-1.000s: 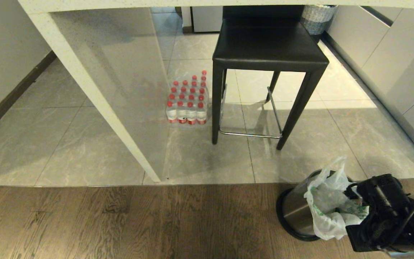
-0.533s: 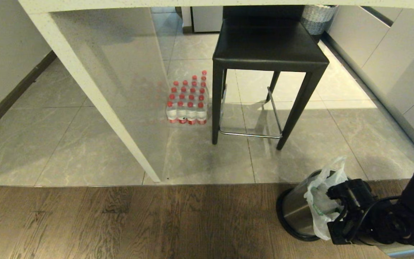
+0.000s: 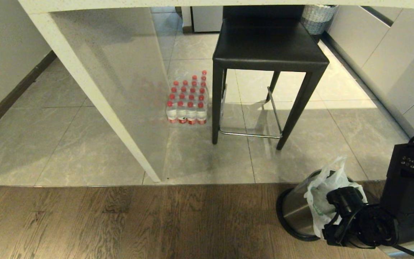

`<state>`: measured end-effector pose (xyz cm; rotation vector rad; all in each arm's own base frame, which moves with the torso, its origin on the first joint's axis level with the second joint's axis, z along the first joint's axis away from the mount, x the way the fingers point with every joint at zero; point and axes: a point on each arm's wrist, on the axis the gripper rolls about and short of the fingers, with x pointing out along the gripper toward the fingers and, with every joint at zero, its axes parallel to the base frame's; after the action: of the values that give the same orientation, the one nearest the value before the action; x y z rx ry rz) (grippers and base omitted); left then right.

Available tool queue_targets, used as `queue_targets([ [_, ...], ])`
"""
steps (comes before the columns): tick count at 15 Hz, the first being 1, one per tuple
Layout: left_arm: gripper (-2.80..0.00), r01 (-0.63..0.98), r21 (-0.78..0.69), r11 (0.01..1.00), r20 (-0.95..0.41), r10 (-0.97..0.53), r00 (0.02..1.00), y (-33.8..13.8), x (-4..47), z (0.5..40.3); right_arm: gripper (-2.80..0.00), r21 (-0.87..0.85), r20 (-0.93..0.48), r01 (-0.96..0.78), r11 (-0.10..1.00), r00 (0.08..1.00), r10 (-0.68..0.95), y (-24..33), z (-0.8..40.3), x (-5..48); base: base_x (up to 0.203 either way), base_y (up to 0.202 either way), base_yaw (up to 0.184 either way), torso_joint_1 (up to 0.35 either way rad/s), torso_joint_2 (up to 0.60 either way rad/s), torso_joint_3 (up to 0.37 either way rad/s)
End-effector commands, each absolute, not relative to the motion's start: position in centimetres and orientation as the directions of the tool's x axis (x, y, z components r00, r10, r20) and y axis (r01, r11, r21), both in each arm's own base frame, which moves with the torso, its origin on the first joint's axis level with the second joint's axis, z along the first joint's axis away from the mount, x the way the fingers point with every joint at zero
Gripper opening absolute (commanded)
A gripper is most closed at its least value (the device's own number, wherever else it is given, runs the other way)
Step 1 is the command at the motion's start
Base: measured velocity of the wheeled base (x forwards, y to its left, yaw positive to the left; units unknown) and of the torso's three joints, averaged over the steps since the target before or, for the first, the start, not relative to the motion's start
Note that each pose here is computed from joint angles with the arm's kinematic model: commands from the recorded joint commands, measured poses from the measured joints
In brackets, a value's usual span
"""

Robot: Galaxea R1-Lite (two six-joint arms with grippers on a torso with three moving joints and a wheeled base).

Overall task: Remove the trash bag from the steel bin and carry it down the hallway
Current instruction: Pick up the trash bag

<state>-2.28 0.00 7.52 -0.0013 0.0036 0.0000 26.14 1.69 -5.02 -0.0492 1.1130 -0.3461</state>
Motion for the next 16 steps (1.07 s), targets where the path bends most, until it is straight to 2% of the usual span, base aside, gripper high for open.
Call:
queue_targets([
  [1,-2.8,0.0,-0.002,1.0,-0.003,0.0,1.0,0.0,-2.3,7.5,0.0,-0.2,-0.866,0.291,0.936,0.395,-0.307,1.3,-6.1,26.6,0.0,0.0,0.0,0.0,0.0,0.0],
  [4,-2.8,0.0,-0.002,1.0,-0.003,0.0,1.0,0.0,-2.3,7.5,0.0,-0.199,-0.801,0.341,0.919,0.484,-0.353,1.2,-5.9,27.9,0.0,0.0,0.0,0.0,0.0,0.0],
  [11,-2.8,0.0,-0.002,1.0,-0.003,0.0,1.0,0.0,-2.3,7.5,0.0,-0.183,-0.781,0.393,0.901,0.499,-0.376,1.1,-6.4,27.9,0.0,0.0,0.0,0.0,0.0,0.0],
  [12,-2.8,0.0,-0.002,1.0,-0.003,0.0,1.0,0.0,-2.3,7.5,-2.8,-0.178,-0.775,0.398,0.9,0.507,-0.377,1.1,-6.3,28.1,0.0,0.0,0.0,0.0,0.0,0.0],
  [14,-2.8,0.0,-0.002,1.0,-0.003,0.0,1.0,0.0,-2.3,7.5,-2.8,-0.162,-0.754,0.396,0.904,0.541,-0.372,1.1,-6.1,28.6,0.0,0.0,0.0,0.0,0.0,0.0],
  [16,-2.8,0.0,-0.002,1.0,-0.003,0.0,1.0,0.0,-2.3,7.5,-2.8,-0.173,-0.76,0.393,0.903,0.53,-0.376,1.1,-6.3,28.3,0.0,0.0,0.0,0.0,0.0,0.0],
])
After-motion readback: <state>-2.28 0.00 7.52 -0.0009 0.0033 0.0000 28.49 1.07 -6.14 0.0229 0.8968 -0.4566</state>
